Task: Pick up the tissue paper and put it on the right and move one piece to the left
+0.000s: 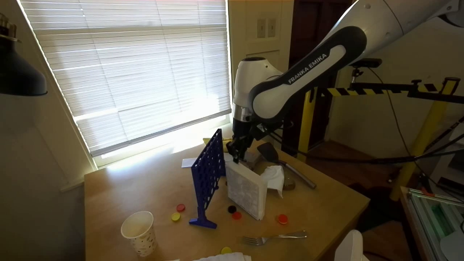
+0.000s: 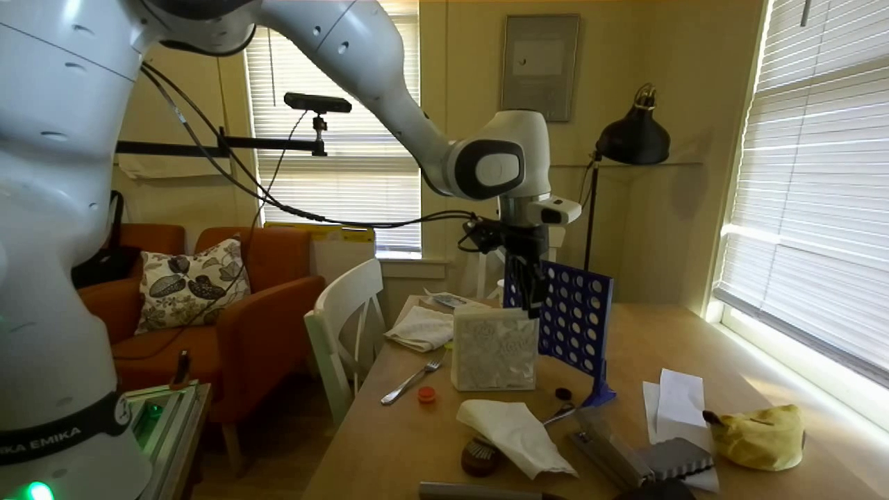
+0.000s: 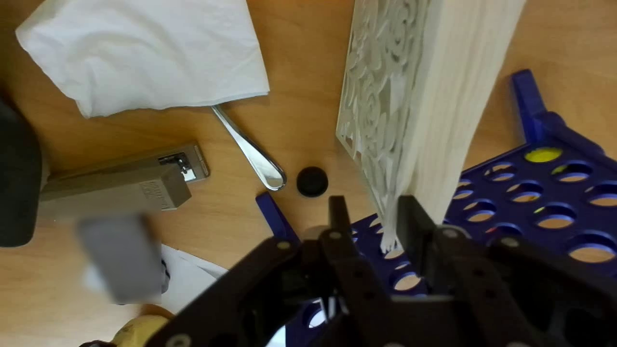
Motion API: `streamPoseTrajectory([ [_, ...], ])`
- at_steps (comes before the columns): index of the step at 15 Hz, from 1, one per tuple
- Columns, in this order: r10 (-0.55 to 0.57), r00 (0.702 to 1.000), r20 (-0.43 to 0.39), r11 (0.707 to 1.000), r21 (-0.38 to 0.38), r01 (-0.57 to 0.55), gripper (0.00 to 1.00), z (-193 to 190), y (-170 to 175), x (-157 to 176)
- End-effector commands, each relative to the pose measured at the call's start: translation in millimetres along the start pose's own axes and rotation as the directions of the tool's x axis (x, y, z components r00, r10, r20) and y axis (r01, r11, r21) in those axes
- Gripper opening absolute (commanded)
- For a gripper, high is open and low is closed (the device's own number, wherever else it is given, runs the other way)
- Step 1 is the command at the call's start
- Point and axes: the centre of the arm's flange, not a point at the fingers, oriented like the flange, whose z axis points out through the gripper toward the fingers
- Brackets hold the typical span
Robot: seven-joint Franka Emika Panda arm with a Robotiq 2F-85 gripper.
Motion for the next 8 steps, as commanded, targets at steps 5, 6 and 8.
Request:
streamPoseTrajectory([
  [5, 0.026, 1.000, 0.003, 1.000, 0.011, -0.026, 0.34, 5.8, -2.2, 7.8],
  [6, 0.027, 1.000, 0.003, 1.000, 0.011, -0.027, 0.33, 5.9, -2.1, 7.9],
  [8, 0.029, 1.000, 0.003, 1.000, 0.011, -0.029, 0.31, 5.9, -1.3, 8.5],
])
